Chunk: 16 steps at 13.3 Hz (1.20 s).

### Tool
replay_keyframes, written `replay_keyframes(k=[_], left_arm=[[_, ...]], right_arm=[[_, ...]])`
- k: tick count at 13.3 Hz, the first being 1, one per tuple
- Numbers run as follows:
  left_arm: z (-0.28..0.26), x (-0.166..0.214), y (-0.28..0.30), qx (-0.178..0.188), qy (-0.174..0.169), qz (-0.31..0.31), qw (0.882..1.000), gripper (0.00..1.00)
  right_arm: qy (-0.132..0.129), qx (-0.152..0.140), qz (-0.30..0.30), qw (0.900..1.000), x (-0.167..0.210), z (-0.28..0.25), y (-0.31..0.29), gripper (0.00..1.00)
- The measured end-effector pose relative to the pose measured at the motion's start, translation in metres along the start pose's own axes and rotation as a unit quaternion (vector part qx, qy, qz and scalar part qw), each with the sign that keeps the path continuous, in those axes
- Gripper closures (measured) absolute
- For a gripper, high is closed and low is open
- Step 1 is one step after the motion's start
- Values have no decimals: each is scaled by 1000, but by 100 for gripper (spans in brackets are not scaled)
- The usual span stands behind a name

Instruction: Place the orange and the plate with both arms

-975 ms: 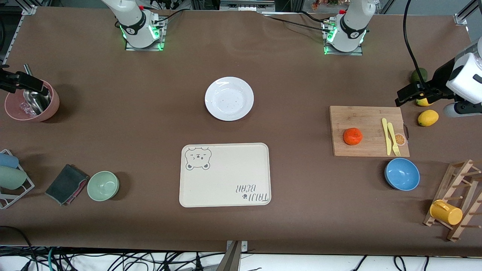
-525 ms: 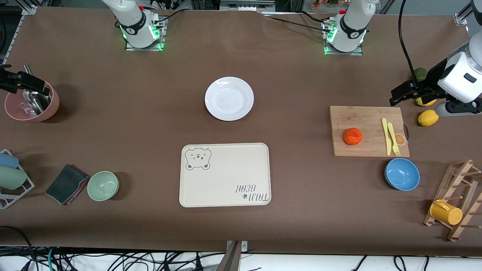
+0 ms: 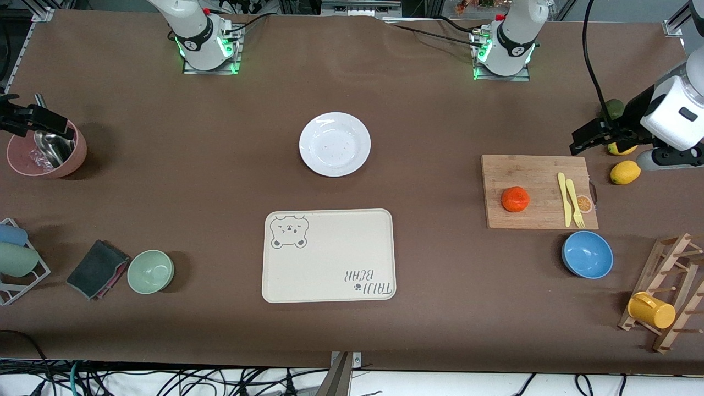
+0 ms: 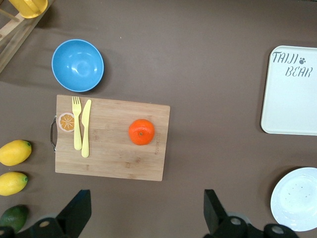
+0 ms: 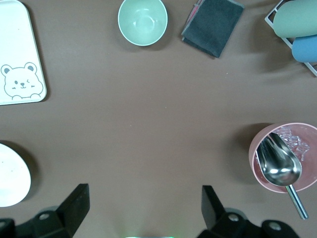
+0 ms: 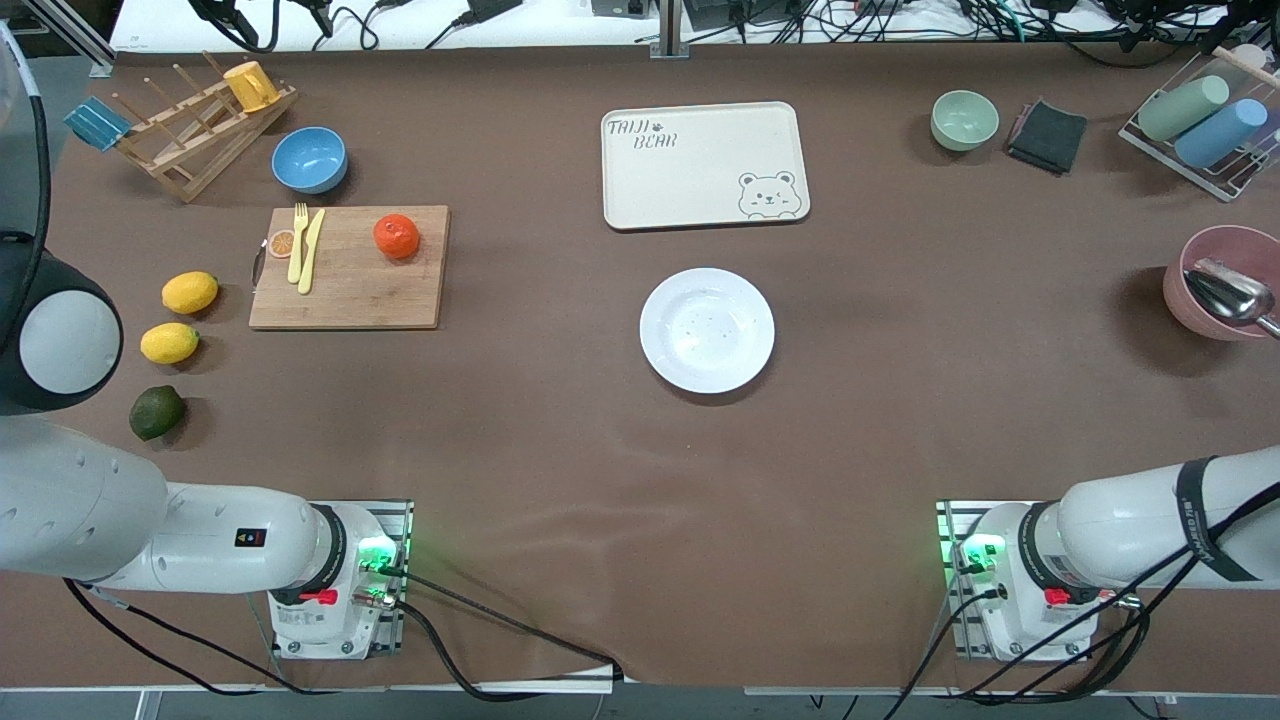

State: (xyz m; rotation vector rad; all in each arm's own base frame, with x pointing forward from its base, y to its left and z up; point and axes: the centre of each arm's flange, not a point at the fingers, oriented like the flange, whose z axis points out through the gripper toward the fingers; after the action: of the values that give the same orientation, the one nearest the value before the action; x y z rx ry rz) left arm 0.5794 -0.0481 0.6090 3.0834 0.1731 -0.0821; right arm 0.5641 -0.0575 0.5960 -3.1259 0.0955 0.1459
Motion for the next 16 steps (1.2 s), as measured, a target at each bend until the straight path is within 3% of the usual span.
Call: replay_keyframes(k=[8,16], left_arm=[[-7,3,0,-4,19,-1,1000,0],[-3,8,-11,-3,16,-11,1000,0]], right_arm=[[0,0,0,1000,0,0,0,0],[-1,0,0,1000,0,0,0,0]])
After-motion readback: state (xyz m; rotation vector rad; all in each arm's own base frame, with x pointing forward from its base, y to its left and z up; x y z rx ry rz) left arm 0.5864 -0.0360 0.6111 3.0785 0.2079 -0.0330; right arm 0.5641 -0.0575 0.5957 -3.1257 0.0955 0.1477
